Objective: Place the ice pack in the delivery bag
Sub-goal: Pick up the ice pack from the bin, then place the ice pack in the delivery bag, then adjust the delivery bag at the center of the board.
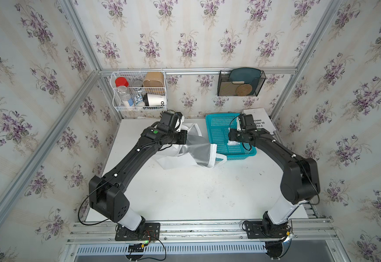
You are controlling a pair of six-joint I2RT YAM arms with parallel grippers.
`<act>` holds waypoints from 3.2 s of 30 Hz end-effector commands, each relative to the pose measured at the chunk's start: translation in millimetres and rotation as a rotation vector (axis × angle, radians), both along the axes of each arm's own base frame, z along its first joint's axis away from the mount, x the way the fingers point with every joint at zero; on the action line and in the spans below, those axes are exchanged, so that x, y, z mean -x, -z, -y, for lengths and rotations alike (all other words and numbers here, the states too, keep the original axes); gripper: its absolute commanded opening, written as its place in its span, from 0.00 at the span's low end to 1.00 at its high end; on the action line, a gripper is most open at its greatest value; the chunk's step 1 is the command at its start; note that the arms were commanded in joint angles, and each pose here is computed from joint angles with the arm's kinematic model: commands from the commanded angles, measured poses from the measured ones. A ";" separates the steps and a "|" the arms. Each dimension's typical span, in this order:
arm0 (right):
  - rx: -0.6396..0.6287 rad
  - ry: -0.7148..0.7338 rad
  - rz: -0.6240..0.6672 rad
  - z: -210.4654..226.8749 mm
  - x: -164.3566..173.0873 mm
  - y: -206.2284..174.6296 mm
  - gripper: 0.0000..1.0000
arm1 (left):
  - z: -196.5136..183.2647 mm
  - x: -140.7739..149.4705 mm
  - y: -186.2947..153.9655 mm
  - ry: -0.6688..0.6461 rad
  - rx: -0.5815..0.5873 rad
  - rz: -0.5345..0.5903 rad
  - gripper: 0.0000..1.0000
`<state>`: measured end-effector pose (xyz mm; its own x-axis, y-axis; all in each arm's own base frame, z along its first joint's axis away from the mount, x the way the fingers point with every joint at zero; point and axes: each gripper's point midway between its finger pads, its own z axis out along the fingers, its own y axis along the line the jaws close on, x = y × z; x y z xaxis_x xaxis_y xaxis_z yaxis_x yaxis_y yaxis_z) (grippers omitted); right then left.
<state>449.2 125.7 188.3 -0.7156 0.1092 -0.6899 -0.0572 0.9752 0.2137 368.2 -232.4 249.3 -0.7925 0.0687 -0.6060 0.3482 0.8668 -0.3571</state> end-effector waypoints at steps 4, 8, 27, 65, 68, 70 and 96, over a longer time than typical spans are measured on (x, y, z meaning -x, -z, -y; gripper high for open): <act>-0.495 -0.364 0.343 -86.2 49.6 -128.4 0.44 | 3.9 -4.8 -7.2 0.007 0.026 0.023 0.00; -0.557 -0.500 0.314 -146.6 93.5 -122.7 0.44 | 5.0 -6.2 -6.3 0.006 0.036 0.021 0.00; -0.421 -0.527 0.093 -232.7 101.0 -24.2 0.44 | -0.6 10.5 -6.0 0.002 0.070 0.010 0.00; -0.406 -0.541 0.076 -252.1 106.9 -28.3 0.85 | -5.2 7.5 -8.4 -0.022 0.083 0.024 0.00; -0.381 -0.561 0.113 -243.2 114.5 -40.2 0.84 | -6.0 5.8 -10.1 -0.025 0.084 0.029 0.00; -0.357 -0.568 0.155 -233.4 120.2 -52.1 0.83 | -6.2 5.2 -11.0 -0.026 0.086 0.029 0.00; -1.138 0.485 -0.738 -153.8 249.5 42.2 0.73 | -8.4 0.8 10.7 -0.100 0.178 -0.146 0.00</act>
<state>214.7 271.7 156.6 -0.7518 0.6274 0.2031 0.4591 0.2770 0.8441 367.2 -220.0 235.2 -0.8659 -0.1043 -0.4892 0.1942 0.8312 -0.5209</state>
